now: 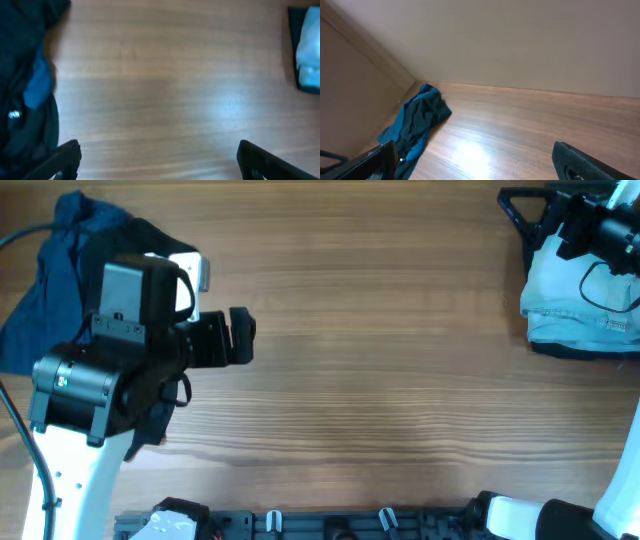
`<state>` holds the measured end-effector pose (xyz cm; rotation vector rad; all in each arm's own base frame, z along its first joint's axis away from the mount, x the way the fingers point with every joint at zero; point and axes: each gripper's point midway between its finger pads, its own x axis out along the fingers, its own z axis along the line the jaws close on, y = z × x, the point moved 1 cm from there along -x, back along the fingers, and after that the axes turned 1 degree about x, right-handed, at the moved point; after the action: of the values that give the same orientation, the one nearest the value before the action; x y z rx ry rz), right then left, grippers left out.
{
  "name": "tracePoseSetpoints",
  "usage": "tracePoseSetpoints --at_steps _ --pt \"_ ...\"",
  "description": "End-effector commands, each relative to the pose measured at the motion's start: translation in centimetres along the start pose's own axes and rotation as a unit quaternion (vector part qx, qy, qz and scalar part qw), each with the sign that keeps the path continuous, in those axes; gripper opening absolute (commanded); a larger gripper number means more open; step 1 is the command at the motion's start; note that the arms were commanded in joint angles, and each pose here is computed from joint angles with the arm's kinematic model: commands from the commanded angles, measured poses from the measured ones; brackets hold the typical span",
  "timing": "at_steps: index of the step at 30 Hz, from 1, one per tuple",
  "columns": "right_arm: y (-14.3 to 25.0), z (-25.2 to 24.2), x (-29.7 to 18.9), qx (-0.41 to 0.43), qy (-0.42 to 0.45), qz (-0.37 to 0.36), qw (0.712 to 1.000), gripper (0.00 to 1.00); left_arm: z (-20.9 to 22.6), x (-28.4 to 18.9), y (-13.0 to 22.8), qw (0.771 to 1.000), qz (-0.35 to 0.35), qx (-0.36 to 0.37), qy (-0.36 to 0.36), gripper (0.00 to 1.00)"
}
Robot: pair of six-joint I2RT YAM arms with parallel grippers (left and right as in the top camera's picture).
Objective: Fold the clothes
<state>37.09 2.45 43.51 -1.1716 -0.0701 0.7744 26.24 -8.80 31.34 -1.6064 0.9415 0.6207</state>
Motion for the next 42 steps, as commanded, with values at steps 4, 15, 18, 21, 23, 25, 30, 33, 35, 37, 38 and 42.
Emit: tracePoseSetpoints --at_steps 4,15,18,21,23,25,30,33,35,37,38,42 --pt "0.2 -0.3 0.4 -0.005 0.0 0.004 1.0 1.0 0.3 -0.7 -4.2 0.994 -0.106 0.01 -0.003 1.0" --pt "0.2 -0.3 0.4 -0.005 0.0 0.004 1.0 1.0 4.1 -2.3 -5.2 0.904 -0.425 0.05 0.008 1.0" --pt "0.2 -0.3 0.4 -0.005 0.0 0.004 1.0 0.99 5.6 -1.7 -2.6 0.888 -0.457 0.054 0.013 1.0" --pt "0.2 -0.3 0.4 -0.005 0.0 0.004 1.0 1.0 6.9 -0.7 -0.1 0.882 -0.468 0.054 0.009 1.0" --pt "0.2 -0.3 0.4 -0.005 0.0 0.004 1.0 1.0 7.8 -0.3 1.3 0.876 -0.48 0.052 0.001 1.0" --pt "0.2 -0.3 0.4 -0.005 0.0 0.004 1.0 1.0 8.5 0.2 2.5 0.869 -0.493 0.052 -0.007 1.0" --pt "0.2 -0.3 0.4 -0.005 0.0 0.004 1.0 1.0 9.1 1.7 4.5 0.855 -0.515 0.058 -0.008 1.0" --pt "0.2 -0.3 0.4 -0.005 0.0 0.004 1.0 1.0 9.6 2.9 5.5 0.857 -0.512 0.054 -0.012 1.0" --pt "0.2 -0.3 0.4 -0.005 0.0 0.004 1.0 1.0 9.8 3.7 6.1 0.859 -0.509 0.053 -0.013 1.0" --pt "0.2 -0.3 0.4 -0.005 0.0 0.004 1.0 1.0 10.1 4.6 6.7 0.862 -0.504 0.051 -0.013 1.0" --pt "0.2 -0.3 0.4 -0.005 0.0 0.004 1.0 1.0 10.3 4.9 7.0 0.862 -0.503 0.051 -0.014 1.0" --pt "0.2 -0.3 0.4 -0.005 0.0 0.004 1.0 1.0 10.7 5.7 7.8 0.86 -0.508 0.05 -0.018 1.0"
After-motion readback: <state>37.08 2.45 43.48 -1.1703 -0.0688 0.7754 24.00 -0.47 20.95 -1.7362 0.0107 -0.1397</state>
